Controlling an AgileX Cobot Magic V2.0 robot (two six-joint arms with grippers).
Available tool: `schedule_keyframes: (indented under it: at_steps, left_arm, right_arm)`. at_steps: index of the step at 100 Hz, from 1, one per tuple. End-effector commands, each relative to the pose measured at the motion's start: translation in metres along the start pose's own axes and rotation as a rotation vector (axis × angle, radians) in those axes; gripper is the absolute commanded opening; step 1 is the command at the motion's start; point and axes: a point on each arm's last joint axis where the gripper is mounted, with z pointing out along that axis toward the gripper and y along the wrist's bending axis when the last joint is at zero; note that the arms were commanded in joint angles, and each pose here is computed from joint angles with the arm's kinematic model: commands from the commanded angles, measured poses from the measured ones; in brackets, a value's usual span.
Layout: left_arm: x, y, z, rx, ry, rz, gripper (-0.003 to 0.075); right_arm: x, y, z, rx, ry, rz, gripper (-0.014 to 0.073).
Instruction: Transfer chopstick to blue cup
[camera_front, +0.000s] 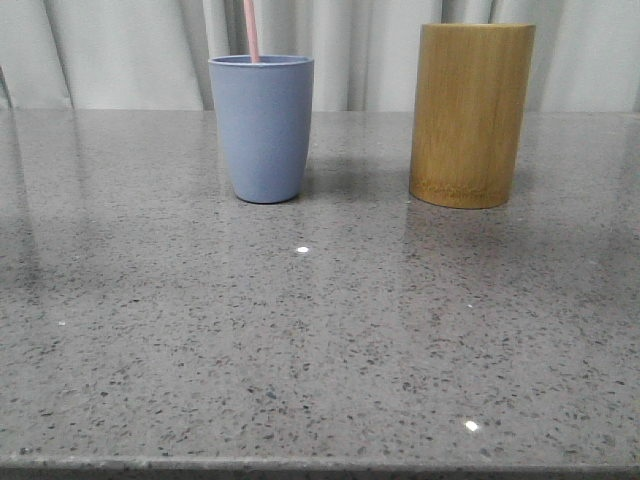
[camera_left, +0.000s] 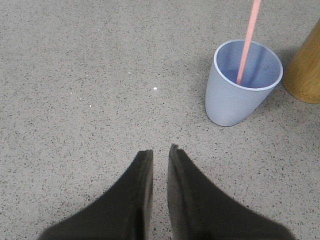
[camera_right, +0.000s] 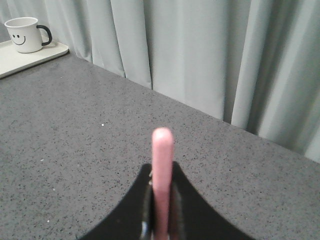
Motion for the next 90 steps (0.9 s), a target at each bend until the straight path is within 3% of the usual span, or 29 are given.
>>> schedule_keyframes:
  at_steps: [1, 20, 27, 52, 71, 90]
  left_arm:
    - [-0.014, -0.001, -0.012, 0.007, -0.119, -0.014, 0.0073]
    - [-0.014, -0.001, -0.012, 0.007, -0.119, -0.014, 0.0073]
    - [-0.014, -0.001, -0.012, 0.007, -0.119, -0.014, 0.0073]
    - [-0.014, -0.001, -0.012, 0.007, -0.117, -0.014, 0.0073]
    - [-0.014, -0.001, -0.012, 0.006, -0.117, -0.013, 0.0073]
    - [-0.014, -0.001, -0.014, 0.006, -0.130, -0.012, 0.0073]
  right_arm:
    - [-0.033, 0.002, -0.019, -0.010, -0.144, -0.019, -0.0026]
    - [-0.032, 0.001, -0.019, -0.006, -0.131, -0.031, 0.0237]
    - [-0.032, 0.001, -0.019, -0.006, -0.133, -0.031, 0.0290]
    - [-0.039, 0.001, -0.029, -0.004, -0.135, -0.030, 0.0294]
    - [-0.053, -0.013, -0.055, 0.043, -0.110, -0.023, 0.0293]
    - [-0.056, -0.032, -0.089, 0.106, -0.101, -0.013, 0.0216]
